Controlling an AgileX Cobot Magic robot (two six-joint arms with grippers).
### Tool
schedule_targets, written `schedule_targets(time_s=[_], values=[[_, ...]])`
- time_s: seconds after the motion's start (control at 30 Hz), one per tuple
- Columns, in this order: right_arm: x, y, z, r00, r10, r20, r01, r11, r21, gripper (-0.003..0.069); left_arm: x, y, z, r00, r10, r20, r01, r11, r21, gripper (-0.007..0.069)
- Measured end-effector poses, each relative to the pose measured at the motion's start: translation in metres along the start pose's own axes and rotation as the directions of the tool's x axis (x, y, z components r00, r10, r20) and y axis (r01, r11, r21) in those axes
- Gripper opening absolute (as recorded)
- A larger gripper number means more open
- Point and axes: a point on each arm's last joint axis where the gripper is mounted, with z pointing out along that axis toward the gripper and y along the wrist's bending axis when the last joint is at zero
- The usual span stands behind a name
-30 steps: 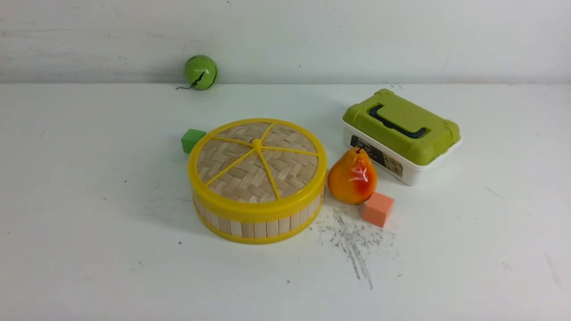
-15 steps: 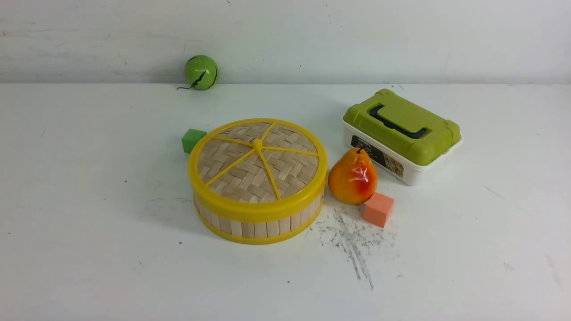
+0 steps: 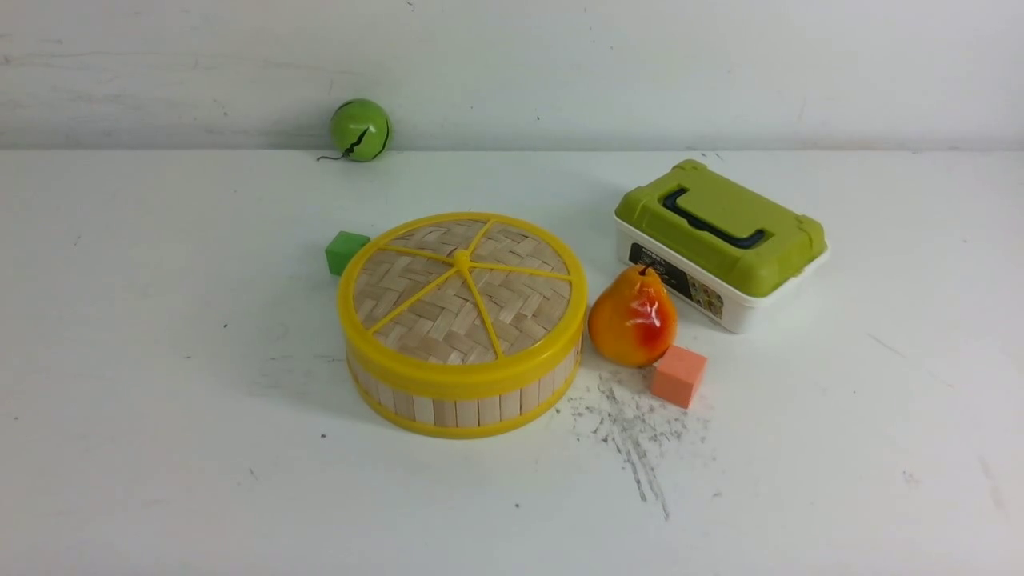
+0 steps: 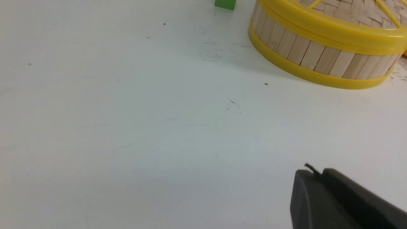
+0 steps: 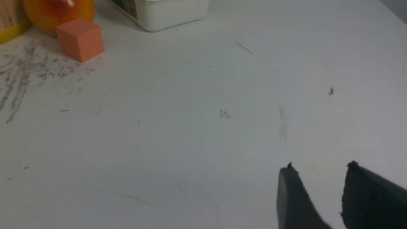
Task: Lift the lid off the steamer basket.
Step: Use the left arm to lift the lid of the steamer
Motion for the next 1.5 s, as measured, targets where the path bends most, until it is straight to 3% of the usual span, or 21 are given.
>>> schedule_targets(time_s=[0.43, 0.63, 0.77, 0.93, 1.1, 1.2, 1.37, 1.4, 1.43, 1.47, 1.5], values=[[0.000, 0.000, 0.000, 1.000, 0.000, 0.000, 0.000, 1.000, 0.000, 0.0240, -0.001, 0.000, 0.000, 1.000, 0.000, 0.010, 0.000, 1.000, 0.001, 0.0052], [0.000, 0.000, 0.000, 1.000, 0.000, 0.000, 0.000, 1.000, 0.000, 0.0240, -0.016, -0.002, -0.001, 0.984, -0.002, 0.178, -0.002, 1.000, 0.022, 0.0057], [0.000, 0.000, 0.000, 1.000, 0.000, 0.000, 0.000, 1.000, 0.000, 0.0240, -0.039, -0.005, -0.009, 0.906, -0.012, 0.424, -0.011, 0.999, 0.052, 0.0057], [0.000, 0.000, 0.000, 1.000, 0.000, 0.000, 0.000, 1.000, 0.000, 0.0240, -0.055, -0.007, -0.019, 0.798, -0.030, 0.602, -0.020, 0.997, 0.077, 0.0058], [0.000, 0.000, 0.000, 1.000, 0.000, 0.000, 0.000, 1.000, 0.000, 0.0240, -0.067, -0.008, -0.030, 0.676, -0.156, 0.720, 0.041, 0.984, 0.174, 0.0064], [0.000, 0.000, 0.000, 1.000, 0.000, 0.000, 0.000, 1.000, 0.000, 0.0240, -0.073, -0.009, -0.037, 0.594, -0.297, 0.747, 0.107, 0.950, 0.293, 0.0067], [0.000, 0.000, 0.000, 1.000, 0.000, 0.000, 0.000, 1.000, 0.000, 0.0240, -0.099, -0.014, -0.049, 0.652, -0.355, 0.670, 0.175, 0.930, 0.322, 0.0047], [0.000, 0.000, 0.000, 1.000, 0.000, 0.000, 0.000, 1.000, 0.000, 0.0240, -0.113, -0.017, -0.055, 0.704, -0.342, 0.622, 0.192, 0.935, 0.297, 0.0001], [0.000, 0.000, 0.000, 1.000, 0.000, 0.000, 0.000, 1.000, 0.000, 0.0240, -0.126, -0.020, -0.057, 0.759, -0.317, 0.568, 0.198, 0.944, 0.262, -0.0013], [0.000, 0.000, 0.000, 1.000, 0.000, 0.000, 0.000, 1.000, 0.000, 0.0240, -0.126, -0.020, -0.057, 0.760, -0.314, 0.569, 0.196, 0.945, 0.260, -0.0013], [0.000, 0.000, 0.000, 1.000, 0.000, 0.000, 0.000, 1.000, 0.000, 0.0240, -0.145, -0.024, -0.055, 0.823, -0.290, 0.489, 0.206, 0.954, 0.219, -0.0013]])
